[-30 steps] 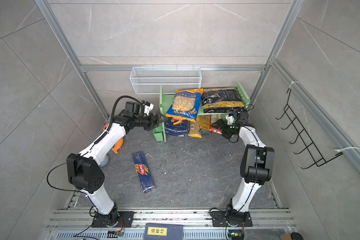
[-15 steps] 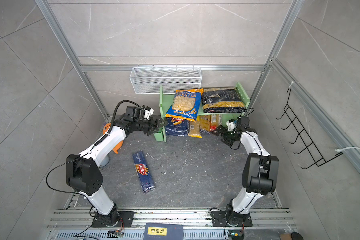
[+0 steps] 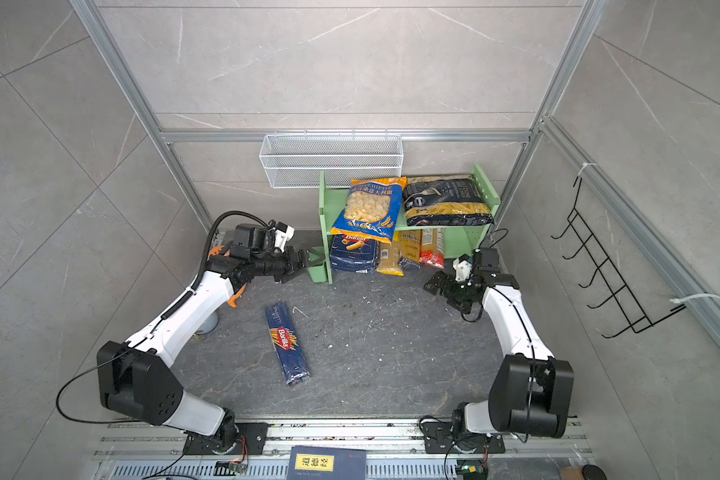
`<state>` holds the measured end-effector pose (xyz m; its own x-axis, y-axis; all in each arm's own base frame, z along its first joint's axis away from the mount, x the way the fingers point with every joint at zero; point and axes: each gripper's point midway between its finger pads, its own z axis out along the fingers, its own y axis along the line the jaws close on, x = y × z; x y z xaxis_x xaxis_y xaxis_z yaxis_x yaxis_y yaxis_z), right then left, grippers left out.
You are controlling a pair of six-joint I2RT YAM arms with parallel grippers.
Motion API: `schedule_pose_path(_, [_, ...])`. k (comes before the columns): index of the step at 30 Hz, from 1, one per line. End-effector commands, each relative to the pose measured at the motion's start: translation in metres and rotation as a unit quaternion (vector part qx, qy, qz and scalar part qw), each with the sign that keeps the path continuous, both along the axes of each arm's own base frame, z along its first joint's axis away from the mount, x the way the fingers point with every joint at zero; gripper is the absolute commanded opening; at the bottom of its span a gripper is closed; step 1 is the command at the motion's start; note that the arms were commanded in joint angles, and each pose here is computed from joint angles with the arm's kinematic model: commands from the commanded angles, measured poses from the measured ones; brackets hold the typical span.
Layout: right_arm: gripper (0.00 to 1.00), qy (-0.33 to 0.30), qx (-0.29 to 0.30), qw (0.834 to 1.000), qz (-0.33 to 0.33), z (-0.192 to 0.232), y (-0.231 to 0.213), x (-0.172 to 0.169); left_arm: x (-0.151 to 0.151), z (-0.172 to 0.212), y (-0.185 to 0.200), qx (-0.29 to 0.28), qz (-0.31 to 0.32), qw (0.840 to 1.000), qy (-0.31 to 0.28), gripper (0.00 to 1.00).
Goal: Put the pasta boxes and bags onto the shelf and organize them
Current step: 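Release the packet and move the right gripper to the blue Barilla box, then grasp the blue Barilla spaghetti box with the right gripper and lift it upright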
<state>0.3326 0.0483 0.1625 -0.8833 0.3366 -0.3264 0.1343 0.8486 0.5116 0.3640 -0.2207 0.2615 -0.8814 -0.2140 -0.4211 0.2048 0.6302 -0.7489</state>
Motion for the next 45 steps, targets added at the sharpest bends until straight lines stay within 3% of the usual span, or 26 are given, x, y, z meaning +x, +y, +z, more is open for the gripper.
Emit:
schedule_pose_path(1, [0.95,0.021,-0.055,0.998,0.028,-0.001,0.018,-0.029,-0.005,0.015,0.024,0.002,0.034,0.999,-0.024,1.00])
schedule_pose_path(11, [0.95,0.029,-0.088,0.983,0.159,-0.010,0.126,-0.058,-0.037,0.005,0.085,0.013,0.121,0.993,-0.008,1.00])
schedule_pose_path(15, [0.95,0.030,-0.122,0.964,0.233,-0.022,0.183,-0.067,-0.058,0.005,0.108,0.021,0.156,0.988,-0.005,1.00])
schedule_pose_path(26, [0.95,0.029,-0.132,0.908,0.397,-0.050,0.330,-0.100,-0.129,0.006,0.151,0.045,0.243,0.969,0.001,1.00])
schedule_pose_path(45, [0.95,0.063,-0.144,0.843,0.514,-0.116,0.412,-0.161,-0.190,0.041,0.163,0.057,0.278,0.959,-0.027,1.00])
